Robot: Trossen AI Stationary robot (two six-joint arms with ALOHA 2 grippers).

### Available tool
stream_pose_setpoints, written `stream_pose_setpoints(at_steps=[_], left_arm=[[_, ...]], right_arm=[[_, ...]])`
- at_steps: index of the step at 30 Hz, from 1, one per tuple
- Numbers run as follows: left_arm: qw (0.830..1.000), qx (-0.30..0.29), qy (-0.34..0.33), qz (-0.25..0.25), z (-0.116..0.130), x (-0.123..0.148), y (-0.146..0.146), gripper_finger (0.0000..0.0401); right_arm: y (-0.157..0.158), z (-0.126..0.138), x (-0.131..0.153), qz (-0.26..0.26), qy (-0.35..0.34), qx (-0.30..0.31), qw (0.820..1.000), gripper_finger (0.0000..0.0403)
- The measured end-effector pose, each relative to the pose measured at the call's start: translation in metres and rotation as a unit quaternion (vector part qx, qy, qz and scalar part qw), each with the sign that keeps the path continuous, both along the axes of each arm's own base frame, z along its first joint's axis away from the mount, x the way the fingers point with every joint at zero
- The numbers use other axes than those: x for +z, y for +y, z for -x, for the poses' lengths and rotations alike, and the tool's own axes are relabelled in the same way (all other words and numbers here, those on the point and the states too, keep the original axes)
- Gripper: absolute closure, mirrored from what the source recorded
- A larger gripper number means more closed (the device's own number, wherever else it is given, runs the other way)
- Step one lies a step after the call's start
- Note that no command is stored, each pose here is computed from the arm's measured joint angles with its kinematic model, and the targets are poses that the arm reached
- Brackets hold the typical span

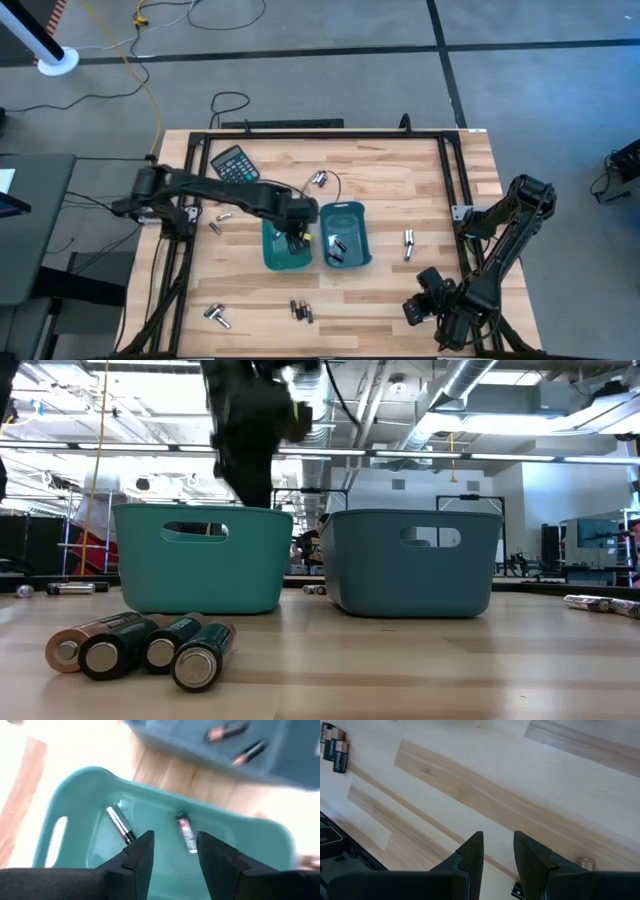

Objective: Sort batteries
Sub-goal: Put the black battery into the blue bin

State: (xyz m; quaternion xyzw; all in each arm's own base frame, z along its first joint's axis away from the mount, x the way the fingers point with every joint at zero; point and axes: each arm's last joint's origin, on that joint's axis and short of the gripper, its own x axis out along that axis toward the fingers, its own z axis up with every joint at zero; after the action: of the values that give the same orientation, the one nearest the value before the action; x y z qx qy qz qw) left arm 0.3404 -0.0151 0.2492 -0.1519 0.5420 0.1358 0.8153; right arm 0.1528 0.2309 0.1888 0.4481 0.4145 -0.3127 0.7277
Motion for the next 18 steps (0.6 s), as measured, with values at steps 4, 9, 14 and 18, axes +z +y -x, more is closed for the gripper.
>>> stream_pose_setpoints(at_steps=[4, 9, 14, 18], left_arm=[[0.997, 0.039, -0.059, 0.009, 0.021, 0.037, -0.006, 0.0259], [0.990, 0.076, -0.118, 0.034, 0.053, 0.074, -0.029, 0.0259], [0.981, 0.133, -0.133, 0.048, 0.087, 0.087, -0.071, 0.0259], [0.971, 0.199, -0.121, 0.056, 0.116, 0.082, -0.111, 0.0259]], right_arm=[[0.001, -0.002, 0.000, -0.009, -0.006, 0.003, 1.000, 0.0278], [0.001, -0.011, 0.002, -0.018, -0.019, 0.013, 1.000, 0.0278], [-0.005, -0.028, 0.003, -0.007, -0.033, 0.044, 0.998, 0.0278], [-0.006, -0.050, 0.009, -0.015, -0.079, 0.089, 0.993, 0.0278]])
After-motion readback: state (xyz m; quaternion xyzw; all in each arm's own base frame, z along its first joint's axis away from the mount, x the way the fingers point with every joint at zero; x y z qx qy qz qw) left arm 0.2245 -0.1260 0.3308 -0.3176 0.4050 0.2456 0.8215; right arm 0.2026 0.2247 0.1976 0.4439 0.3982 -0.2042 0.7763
